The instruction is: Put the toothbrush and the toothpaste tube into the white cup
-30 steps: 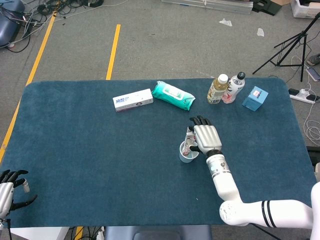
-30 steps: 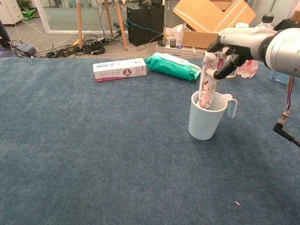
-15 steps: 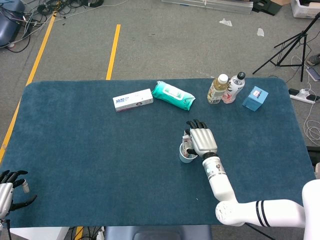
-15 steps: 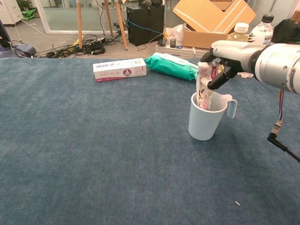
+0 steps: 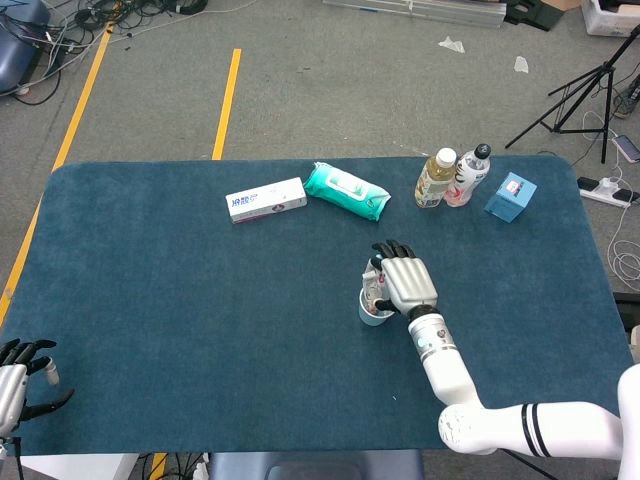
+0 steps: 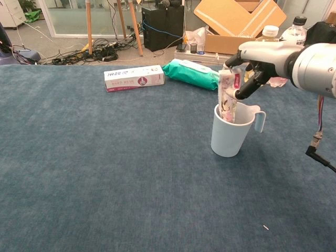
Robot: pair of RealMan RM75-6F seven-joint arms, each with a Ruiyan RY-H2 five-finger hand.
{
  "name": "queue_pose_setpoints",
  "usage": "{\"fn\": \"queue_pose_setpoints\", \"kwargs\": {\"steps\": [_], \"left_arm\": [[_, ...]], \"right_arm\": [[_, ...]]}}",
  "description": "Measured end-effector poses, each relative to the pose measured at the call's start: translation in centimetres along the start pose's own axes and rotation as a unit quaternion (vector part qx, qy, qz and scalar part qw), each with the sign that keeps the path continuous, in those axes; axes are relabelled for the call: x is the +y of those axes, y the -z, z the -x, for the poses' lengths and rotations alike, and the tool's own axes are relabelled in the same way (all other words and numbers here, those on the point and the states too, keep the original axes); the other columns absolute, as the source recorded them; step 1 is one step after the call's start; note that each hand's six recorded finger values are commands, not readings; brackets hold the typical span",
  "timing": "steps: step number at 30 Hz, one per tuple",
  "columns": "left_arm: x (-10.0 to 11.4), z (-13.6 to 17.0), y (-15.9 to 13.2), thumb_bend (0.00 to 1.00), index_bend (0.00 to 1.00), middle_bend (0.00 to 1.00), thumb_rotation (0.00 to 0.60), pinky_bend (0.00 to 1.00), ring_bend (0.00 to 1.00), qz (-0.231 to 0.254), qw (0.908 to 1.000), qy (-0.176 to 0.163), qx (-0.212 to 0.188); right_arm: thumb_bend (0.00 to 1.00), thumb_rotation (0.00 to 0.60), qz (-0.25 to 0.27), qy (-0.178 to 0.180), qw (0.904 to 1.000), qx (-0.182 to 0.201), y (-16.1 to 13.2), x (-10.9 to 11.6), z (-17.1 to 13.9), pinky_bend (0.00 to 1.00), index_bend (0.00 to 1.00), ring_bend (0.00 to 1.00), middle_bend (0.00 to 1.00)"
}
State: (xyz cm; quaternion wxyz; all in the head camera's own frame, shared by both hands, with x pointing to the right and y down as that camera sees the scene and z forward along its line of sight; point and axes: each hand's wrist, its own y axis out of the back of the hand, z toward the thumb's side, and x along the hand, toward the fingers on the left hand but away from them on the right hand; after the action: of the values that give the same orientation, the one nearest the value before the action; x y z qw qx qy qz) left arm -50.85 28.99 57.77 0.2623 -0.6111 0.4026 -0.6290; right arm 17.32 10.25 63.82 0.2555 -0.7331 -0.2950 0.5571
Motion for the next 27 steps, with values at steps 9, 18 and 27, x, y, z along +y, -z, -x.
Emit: {"fn": "queue_pose_setpoints", "kwargs": {"steps": [9,18,27], "left_arm": [[0.2,-0.2,-0.3,0.15,0.64,0.27,0.6,0.12,0.21,-0.002,1.0,-0.001,-0.003],[0.5,-0.5,-1.0,0.15,0.64,0.27,0.6,0.12,0.21,-0.003,0.9999,-0.005,-0.011],[2.0,-1.6,-3.0,0.15,0.63,0.27,0.6,0.12,0.21,0.006,0.9991,-0.016,-0.039]], "right_arm": [[0.27,0.6,0.008,0.018,0.9998,0.009,0.2,2.0,-1.1,0.11,0.16,0.0,0.14],[0.23,0.6,0.005,0.075,0.9971,0.009,1.7,6.1,-3.7,0.11,0.07,0.0,0.12],[0.22,0.6,-0.051,0.129,0.99,-0.024,6.2,8.6,-8.1,0.11,0.07,0.0,0.09]]}}
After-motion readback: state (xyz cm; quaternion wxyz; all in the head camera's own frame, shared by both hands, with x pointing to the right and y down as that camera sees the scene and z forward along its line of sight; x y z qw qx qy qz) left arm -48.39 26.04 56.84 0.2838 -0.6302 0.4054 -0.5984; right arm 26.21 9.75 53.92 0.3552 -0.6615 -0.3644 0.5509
